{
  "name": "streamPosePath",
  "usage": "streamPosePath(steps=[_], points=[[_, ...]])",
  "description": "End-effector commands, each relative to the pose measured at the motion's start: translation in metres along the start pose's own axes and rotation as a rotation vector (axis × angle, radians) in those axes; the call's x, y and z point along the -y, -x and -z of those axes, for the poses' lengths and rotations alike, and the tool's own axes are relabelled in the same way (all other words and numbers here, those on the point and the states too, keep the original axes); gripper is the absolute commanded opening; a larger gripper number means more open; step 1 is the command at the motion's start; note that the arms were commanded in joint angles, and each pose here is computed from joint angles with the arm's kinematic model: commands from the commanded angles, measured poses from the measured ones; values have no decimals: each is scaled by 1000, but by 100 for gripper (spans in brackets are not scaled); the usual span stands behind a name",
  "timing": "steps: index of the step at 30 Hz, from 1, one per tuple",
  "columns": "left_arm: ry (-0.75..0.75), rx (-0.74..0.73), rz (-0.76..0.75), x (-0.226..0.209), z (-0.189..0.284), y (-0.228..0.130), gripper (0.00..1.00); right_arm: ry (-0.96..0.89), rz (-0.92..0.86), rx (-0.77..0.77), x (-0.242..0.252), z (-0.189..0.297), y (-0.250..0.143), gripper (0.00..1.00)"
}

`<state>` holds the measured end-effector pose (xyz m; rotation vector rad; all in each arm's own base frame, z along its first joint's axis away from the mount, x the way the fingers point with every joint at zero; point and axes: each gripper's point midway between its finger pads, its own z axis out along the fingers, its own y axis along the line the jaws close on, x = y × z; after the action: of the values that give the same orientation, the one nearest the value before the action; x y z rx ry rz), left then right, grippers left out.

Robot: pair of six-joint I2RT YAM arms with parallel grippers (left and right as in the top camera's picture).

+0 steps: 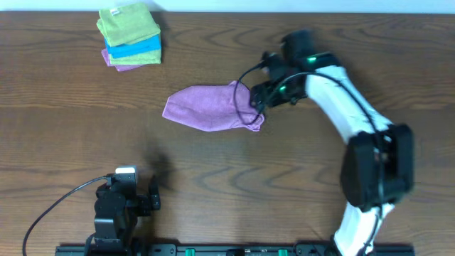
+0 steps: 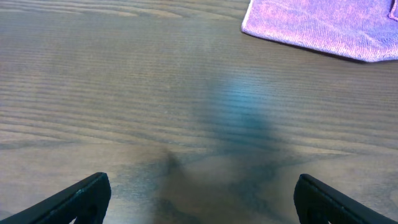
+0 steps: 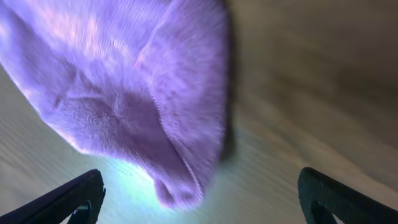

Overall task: Fold the cloth
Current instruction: 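Drag the pink cloth with the right gripper toward table center, then lift and shake the pink cloth with the right gripper to spread it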

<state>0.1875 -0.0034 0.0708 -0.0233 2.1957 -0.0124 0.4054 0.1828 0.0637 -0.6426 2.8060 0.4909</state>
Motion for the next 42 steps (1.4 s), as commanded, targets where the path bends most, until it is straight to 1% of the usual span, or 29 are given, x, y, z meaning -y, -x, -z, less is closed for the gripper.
streamPosePath(steps=[1, 5, 8, 14, 15, 17, 28, 32, 38, 39, 40, 41, 42], points=[[-3, -28, -18, 1, -2, -9, 95, 18, 73, -50, -16, -24, -8, 99], [-3, -29, -18, 1, -2, -9, 95, 28, 101, -69, -27, -43, -10, 96], [-3, -29, -18, 1, -2, -9, 95, 30, 122, -51, -32, -45, -5, 87], [-3, -29, -17, 1, -2, -9, 95, 28, 133, -25, -35, -51, 2, 81], [-3, -29, -17, 1, -2, -9, 95, 27, 135, -25, -35, -53, 2, 77], [-3, -29, -17, 1, -2, -9, 95, 27, 136, -23, -35, -56, 3, 73], [-3, -29, -17, 1, -2, -9, 95, 31, 150, -12, -39, -64, 6, 71], [-3, -29, -17, 1, -2, -9, 95, 28, 142, -3, -40, -70, 8, 65], [-3, -29, -17, 1, -2, -9, 95, 28, 127, -46, -37, -87, -2, 62], [-3, -29, -17, 1, -2, -9, 95, 28, 126, -50, -37, -88, -3, 60], [-3, -29, -17, 1, -2, -9, 95, 28, 127, -55, -37, -90, -4, 54], [-3, -29, -17, 1, -2, -9, 95, 28, 126, -55, -38, -90, -4, 48], [-3, -29, -17, 1, -2, -9, 95, 28, 127, -53, -38, -90, -4, 38]])
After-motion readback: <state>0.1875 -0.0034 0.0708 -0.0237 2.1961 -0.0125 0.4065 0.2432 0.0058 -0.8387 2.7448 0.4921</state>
